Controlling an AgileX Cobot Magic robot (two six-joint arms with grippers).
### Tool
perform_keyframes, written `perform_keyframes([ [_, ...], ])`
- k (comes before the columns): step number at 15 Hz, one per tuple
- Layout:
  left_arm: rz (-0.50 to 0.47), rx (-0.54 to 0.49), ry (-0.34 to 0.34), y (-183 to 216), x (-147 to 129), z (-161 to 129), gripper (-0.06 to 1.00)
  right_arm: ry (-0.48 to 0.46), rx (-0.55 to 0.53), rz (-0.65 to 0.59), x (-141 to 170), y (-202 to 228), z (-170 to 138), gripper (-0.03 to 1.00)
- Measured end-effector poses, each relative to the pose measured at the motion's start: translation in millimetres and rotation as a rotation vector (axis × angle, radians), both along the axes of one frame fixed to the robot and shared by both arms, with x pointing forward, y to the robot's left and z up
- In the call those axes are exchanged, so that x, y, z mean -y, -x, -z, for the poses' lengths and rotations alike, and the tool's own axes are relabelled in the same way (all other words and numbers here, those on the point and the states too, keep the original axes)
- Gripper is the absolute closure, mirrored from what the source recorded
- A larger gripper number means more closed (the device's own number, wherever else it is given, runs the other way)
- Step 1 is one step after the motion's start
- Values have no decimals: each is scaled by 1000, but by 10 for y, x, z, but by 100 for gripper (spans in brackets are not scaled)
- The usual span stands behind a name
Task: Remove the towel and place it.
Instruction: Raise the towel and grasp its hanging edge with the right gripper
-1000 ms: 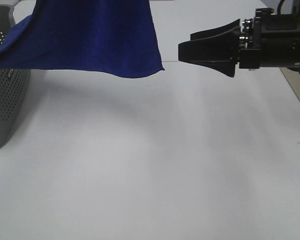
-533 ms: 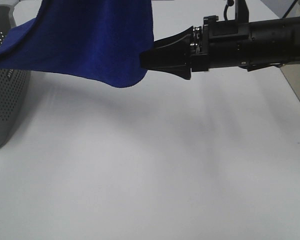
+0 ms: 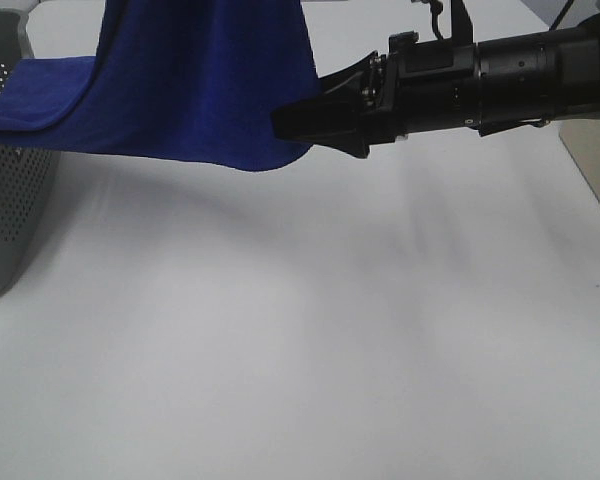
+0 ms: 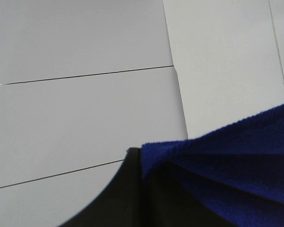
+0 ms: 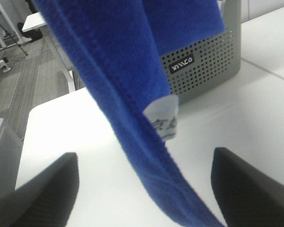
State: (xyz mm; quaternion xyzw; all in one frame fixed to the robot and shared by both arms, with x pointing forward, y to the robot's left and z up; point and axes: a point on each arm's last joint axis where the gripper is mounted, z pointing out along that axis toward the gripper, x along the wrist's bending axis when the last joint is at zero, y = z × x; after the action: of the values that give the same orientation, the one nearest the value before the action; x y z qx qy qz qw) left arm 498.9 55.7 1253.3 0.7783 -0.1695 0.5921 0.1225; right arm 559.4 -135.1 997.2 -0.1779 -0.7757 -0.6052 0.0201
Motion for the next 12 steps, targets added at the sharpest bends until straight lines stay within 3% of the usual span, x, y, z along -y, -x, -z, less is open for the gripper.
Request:
perform_keyframes([
  [2,2,1,21,3,4,-11,94,-18,-22,-61,-20,33,57,20],
  [7,12,10,38,4,15,-25,94,-25,-8,-57,-25,10,96,20],
  [12,26,-10,63,14,33,-18,94,-59,-15,-23,-27,-19,68,43],
])
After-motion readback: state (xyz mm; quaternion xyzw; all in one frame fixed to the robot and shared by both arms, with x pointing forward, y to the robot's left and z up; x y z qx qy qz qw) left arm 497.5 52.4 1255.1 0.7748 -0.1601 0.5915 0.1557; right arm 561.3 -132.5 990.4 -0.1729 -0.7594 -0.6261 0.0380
